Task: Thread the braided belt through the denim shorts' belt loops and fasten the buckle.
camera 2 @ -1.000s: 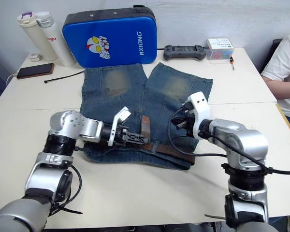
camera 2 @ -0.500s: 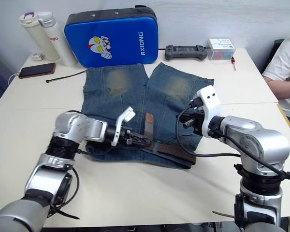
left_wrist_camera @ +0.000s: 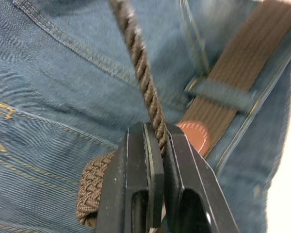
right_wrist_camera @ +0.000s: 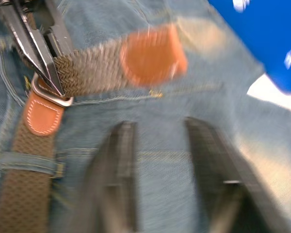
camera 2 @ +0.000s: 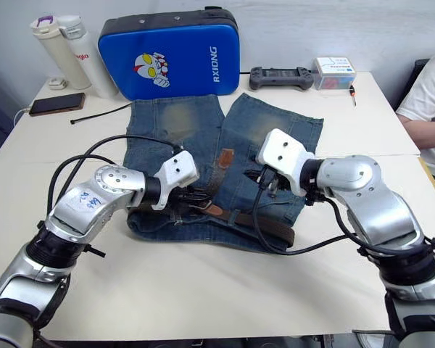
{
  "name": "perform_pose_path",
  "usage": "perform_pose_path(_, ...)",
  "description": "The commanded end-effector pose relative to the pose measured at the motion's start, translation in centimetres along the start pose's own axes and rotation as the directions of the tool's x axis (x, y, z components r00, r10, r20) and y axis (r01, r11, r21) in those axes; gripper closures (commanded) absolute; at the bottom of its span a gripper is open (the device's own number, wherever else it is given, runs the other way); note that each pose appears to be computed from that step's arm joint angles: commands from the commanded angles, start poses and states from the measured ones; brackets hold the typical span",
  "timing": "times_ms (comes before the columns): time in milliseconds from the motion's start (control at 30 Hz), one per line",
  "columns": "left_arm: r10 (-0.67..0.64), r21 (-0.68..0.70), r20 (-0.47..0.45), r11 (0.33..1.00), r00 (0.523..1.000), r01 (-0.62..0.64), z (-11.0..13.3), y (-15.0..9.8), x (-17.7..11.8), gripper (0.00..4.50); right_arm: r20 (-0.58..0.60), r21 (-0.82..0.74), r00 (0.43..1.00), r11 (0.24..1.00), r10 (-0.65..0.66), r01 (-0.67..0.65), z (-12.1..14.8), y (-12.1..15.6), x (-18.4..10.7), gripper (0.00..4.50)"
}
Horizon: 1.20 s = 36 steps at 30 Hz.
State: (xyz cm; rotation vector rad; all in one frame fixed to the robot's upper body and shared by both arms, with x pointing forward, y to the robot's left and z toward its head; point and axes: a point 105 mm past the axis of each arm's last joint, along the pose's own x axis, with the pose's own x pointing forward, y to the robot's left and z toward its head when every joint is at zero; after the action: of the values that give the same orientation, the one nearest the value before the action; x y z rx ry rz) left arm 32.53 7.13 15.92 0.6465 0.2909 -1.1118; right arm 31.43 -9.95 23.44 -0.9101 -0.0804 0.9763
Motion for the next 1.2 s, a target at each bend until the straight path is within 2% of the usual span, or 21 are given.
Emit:
perform_pose_path(33,0.050,0.124,-0.027,0.991,0.998,-0.046,0.4,0.9,-0.3,4.50,0.008,-0.179,1.000,0.984,0.004,-0.002,1.5,-0.8,-0.3,1.69)
perform_pose_path(200,0.061,0.164,-0.039,0.985,0.997,-0.054,0.5,1.4,-0.2,4.50,-0.008,-0.245,0.998,0.967,0.066,-0.066,1.9,-0.6,0.0,1.69)
perform_pose_path(400,0.055,0.180,-0.019,0.982,0.998,-0.050,1.4,1.4,-0.2,4.50,-0.017,-0.211,0.993,0.970,0.120,-0.121,1.5,0.0,0.4,1.69)
perform_pose_path(500,0.059,0.189,-0.026,0.981,0.998,-0.053,1.5,1.5,-0.4,4.50,-0.014,-0.200,0.993,0.973,0.117,-0.117,1.3,0.2,0.6,2.36)
perform_pose_path(633,0.058,0.199,-0.032,0.979,0.998,-0.051,1.3,1.3,-0.4,4.50,-0.003,-0.190,0.993,0.975,0.116,-0.114,1.6,0.1,0.7,4.34)
perform_pose_path(833,0.075,0.143,-0.031,0.987,0.997,-0.070,1.1,1.9,-0.5,4.50,-0.016,-0.180,0.991,0.975,0.131,-0.132,1.5,0.1,0.6,4.43)
perform_pose_path(900,0.063,-0.100,0.049,0.993,0.997,-0.058,1.9,2.5,-1.0,4.50,-0.018,-0.170,0.994,0.979,0.110,-0.112,1.3,-0.2,0.5,4.43)
perform_pose_path(967,0.013,-0.279,0.131,0.960,0.991,0.024,2.9,2.4,-1.9,3.68,-0.012,-0.157,0.997,0.984,0.079,-0.080,1.2,-0.5,0.5,4.50)
perform_pose_path(1000,0.016,-0.337,0.165,0.940,0.986,0.041,3.4,2.7,-2.4,3.41,-0.010,-0.146,0.997,0.987,0.070,-0.071,1.1,-0.5,0.6,4.50)
perform_pose_path(1067,0.061,-0.421,0.204,0.907,0.977,0.032,3.7,3.9,-3.4,2.44,-0.008,-0.103,0.999,0.994,0.047,-0.048,0.8,-0.6,0.6,4.50)
perform_pose_path(1100,0.096,-0.414,0.192,0.910,0.977,-0.009,3.4,4.5,-3.7,2.16,-0.004,-0.065,0.999,0.997,0.045,-0.045,0.6,-0.3,0.7,4.50)
perform_pose_path(1133,0.117,-0.403,0.180,0.914,0.977,-0.035,3.2,4.7,-3.9,1.67,-0.001,-0.039,0.999,0.998,0.044,-0.044,0.5,-0.1,0.7,4.50)
perform_pose_path(1200,0.115,-0.353,0.162,0.934,0.980,-0.052,3.0,4.3,-3.6,1.15,0.011,0.003,0.999,0.999,0.045,-0.045,0.5,0.3,0.8,4.50)
